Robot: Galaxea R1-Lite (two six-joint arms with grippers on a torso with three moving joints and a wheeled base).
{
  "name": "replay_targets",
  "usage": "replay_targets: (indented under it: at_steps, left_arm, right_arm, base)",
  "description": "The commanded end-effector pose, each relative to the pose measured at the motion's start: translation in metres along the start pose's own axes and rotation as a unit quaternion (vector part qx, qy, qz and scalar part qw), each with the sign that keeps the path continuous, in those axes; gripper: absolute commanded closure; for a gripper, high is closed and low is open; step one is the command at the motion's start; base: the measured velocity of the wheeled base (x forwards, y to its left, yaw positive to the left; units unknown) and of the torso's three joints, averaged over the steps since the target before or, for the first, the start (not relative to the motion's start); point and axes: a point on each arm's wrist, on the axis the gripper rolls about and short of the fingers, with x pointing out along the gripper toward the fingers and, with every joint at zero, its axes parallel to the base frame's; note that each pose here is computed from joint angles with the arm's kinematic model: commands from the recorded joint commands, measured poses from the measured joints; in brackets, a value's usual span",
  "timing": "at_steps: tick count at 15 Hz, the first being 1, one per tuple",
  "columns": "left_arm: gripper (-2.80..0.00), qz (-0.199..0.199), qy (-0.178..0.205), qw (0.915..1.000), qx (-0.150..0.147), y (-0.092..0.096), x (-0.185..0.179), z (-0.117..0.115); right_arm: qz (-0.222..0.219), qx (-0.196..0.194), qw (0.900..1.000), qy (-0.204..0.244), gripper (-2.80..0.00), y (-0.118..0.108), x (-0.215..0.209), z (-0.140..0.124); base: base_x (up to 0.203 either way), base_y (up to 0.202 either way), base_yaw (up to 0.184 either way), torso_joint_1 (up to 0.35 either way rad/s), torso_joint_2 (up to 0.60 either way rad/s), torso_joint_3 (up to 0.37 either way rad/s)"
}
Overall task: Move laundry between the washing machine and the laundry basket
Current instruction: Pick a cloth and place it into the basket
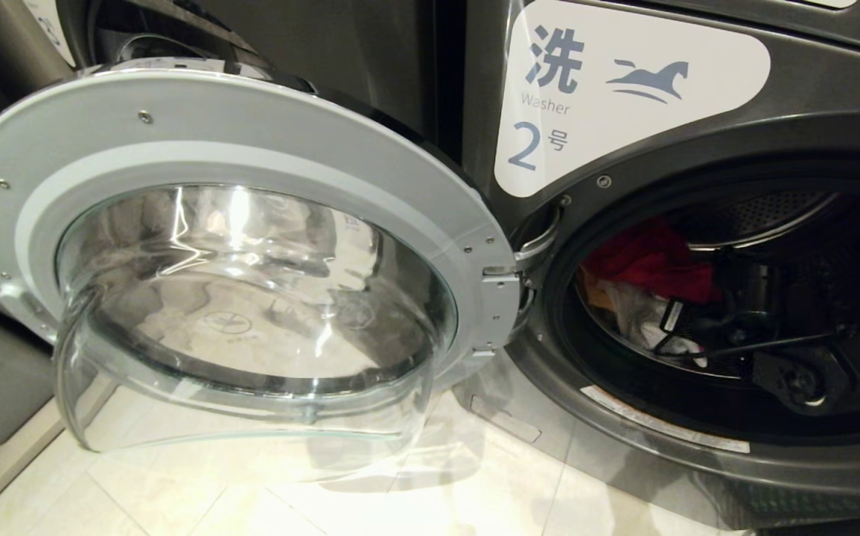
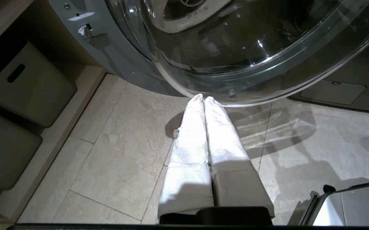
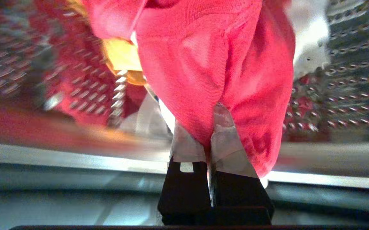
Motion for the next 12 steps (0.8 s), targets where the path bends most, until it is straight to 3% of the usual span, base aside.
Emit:
replay_targets:
  at_steps: [1,7,12]
  left_arm:
    - [0.0,0.0,0.0,1.0,0.001,0.0,0.0,0.0]
    - [0.0,0.0,0.0,1.0,0.001,0.0,0.0,0.0]
    - [0.0,0.0,0.001,1.0,0.001,0.0,0.0,0.0]
  right_arm:
    - [0.015,0.0,1.0,-0.02,0.0,-0.001,-0.031,0.013]
    - [0.067,-0.078,0.994,-0.039,0.0,-0.003,-0.106,0.01]
    - [0.069,-0.121,0.988,-0.067,0.0,-0.021,-0.14,0.007]
  base:
    - [0.0,0.0,0.0,0.0,0.0,0.0]
    - [0.0,0.0,0.0,0.0,0.0,0.0]
    - [0.0,0.0,0.0,0.0,0.0,0.0]
